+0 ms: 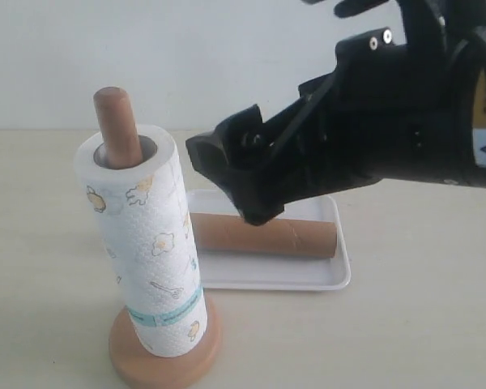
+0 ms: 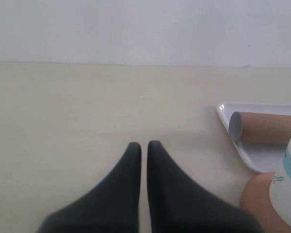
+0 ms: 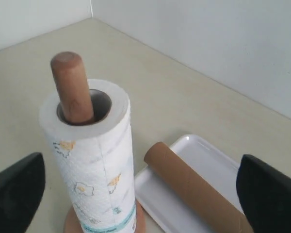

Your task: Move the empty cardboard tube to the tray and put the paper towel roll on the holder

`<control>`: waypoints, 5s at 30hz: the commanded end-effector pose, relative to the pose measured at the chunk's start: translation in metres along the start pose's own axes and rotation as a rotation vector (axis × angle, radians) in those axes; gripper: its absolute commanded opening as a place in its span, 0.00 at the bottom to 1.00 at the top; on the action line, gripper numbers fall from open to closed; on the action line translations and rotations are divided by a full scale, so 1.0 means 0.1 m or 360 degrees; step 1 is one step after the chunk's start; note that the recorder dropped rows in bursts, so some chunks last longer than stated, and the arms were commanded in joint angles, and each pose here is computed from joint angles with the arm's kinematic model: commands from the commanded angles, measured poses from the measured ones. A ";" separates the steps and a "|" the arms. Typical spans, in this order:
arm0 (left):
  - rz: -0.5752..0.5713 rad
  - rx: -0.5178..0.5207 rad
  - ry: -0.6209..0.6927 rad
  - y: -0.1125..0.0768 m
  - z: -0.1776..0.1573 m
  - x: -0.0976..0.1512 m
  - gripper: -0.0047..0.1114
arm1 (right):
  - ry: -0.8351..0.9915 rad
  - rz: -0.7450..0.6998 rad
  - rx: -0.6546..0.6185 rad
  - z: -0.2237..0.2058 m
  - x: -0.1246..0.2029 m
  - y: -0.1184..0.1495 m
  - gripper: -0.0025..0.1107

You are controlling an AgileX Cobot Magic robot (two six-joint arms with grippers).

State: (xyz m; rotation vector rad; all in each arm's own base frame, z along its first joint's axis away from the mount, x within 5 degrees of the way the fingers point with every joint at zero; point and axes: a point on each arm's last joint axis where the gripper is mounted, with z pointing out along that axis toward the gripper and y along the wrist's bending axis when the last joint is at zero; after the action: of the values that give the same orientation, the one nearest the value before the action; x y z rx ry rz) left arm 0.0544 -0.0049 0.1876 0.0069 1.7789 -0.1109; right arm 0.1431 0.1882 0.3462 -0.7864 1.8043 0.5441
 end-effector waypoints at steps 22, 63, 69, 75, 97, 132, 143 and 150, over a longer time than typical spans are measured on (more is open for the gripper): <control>0.0004 -0.0007 0.0001 0.00 0.00 0.01 0.08 | 0.0091 0.0093 0.0086 -0.06 0.03 -0.06 0.06; 0.0004 -0.0007 0.0001 0.00 0.00 0.01 0.08 | 0.0401 0.0181 -0.0210 -0.14 1.61 0.04 0.06; 0.0004 -0.0007 0.0001 0.00 0.00 0.01 0.08 | -0.0032 0.0133 -0.0371 -0.48 1.66 0.03 0.06; 0.0004 -0.0007 0.0001 0.00 0.00 0.01 0.08 | -0.0520 0.0243 -0.0136 -0.80 1.58 -0.20 0.06; 0.0004 -0.0007 0.0001 0.00 0.00 0.01 0.08 | -0.1166 0.0724 0.0615 -1.35 1.74 -0.47 0.06; 0.0004 -0.0007 0.0001 0.00 0.00 0.01 0.08 | -0.0241 0.0462 0.0954 -1.22 2.19 -0.55 0.06; 0.0004 -0.0007 0.0001 0.00 0.00 0.01 0.08 | -0.0241 0.0462 0.0954 -1.22 2.19 -0.55 0.06; 0.0004 -0.0007 0.0001 0.00 0.00 0.01 0.08 | -0.0241 0.0462 0.0954 -1.22 2.19 -0.55 0.06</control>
State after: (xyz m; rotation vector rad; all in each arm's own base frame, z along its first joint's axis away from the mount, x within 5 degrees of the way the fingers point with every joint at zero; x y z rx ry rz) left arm 0.0544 -0.0049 0.1876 0.0069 1.7789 -0.1109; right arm 0.0530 0.0114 0.1833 -0.0746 1.8193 0.2232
